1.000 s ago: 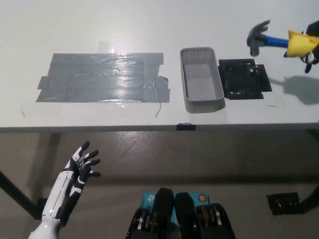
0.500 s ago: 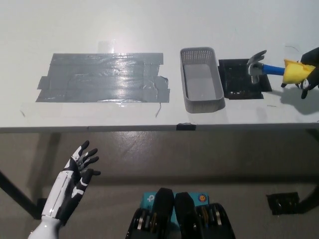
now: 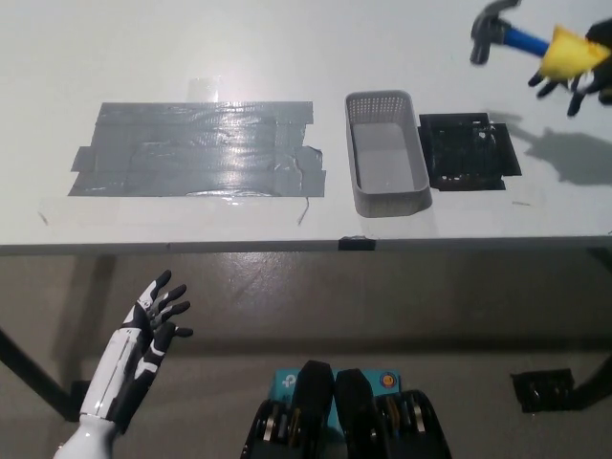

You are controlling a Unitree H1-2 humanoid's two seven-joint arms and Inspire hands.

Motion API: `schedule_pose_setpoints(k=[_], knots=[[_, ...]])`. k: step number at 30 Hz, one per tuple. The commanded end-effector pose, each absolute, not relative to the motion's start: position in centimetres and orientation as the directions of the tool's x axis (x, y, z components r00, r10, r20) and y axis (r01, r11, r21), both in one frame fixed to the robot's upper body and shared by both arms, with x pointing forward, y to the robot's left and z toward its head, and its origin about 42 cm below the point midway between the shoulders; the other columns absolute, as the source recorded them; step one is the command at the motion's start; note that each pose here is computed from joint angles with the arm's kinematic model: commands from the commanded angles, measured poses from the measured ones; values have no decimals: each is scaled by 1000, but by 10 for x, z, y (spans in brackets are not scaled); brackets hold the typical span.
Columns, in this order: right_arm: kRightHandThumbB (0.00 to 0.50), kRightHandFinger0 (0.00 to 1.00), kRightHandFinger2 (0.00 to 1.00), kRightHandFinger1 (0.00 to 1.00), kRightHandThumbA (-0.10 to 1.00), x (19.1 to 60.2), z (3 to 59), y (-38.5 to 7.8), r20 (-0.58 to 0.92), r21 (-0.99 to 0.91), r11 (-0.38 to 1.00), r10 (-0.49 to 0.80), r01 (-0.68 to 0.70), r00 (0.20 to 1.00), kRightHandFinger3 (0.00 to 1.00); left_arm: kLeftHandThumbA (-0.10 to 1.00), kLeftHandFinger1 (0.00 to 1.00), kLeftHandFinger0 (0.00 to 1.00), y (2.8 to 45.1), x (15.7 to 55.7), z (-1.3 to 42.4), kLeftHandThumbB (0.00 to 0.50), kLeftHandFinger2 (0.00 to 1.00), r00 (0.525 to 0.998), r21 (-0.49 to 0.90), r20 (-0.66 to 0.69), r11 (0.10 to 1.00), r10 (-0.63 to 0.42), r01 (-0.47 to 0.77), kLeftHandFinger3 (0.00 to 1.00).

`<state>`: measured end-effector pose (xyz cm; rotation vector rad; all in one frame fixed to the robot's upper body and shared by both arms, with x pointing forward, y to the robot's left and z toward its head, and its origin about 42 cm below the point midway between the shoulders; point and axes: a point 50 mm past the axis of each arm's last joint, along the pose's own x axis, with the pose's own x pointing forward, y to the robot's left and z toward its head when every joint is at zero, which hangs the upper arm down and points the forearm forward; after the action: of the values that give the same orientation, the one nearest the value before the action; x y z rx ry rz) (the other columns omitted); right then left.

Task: The robot picks the hammer with right hand and hits the black area on the desk and places it back.

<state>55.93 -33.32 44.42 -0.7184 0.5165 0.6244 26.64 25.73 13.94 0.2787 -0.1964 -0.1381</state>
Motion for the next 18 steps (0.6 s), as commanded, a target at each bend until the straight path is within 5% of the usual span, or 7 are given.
schedule_pose_setpoints(k=[1,8,10,12,15,16,18], knots=[[190,0,788,393,-100,518,644,-326,-272,-502,644,517,-578,812,613,936,873,724,260,269,158,54,922,952,303,250,948,-176,96,1000],[202,0,733,341,-100,531,581,-322,-426,-559,563,435,-609,793,373,926,859,713,259,267,158,73,909,952,299,251,950,-174,95,1000],[187,0,817,380,-100,534,553,-319,-473,-588,528,390,-613,790,456,915,862,719,260,266,159,81,913,953,287,246,952,-178,103,1000],[114,0,943,448,-100,544,508,-318,-571,-545,509,357,-666,739,551,915,861,721,261,266,161,78,914,952,298,250,949,-176,97,1000],[154,71,1000,635,-100,557,440,-319,-679,-558,402,281,-726,678,721,913,856,715,261,268,162,61,912,949,307,260,947,-179,94,1000],[153,150,974,633,-100,557,413,-315,-733,-549,350,235,-759,638,641,921,863,719,261,268,161,63,920,949,307,256,946,-183,99,1000],[160,3,455,189,-100,556,378,-311,-775,-559,275,163,-782,611,534,926,865,719,260,268,161,54,923,948,310,258,945,-186,102,1000]])
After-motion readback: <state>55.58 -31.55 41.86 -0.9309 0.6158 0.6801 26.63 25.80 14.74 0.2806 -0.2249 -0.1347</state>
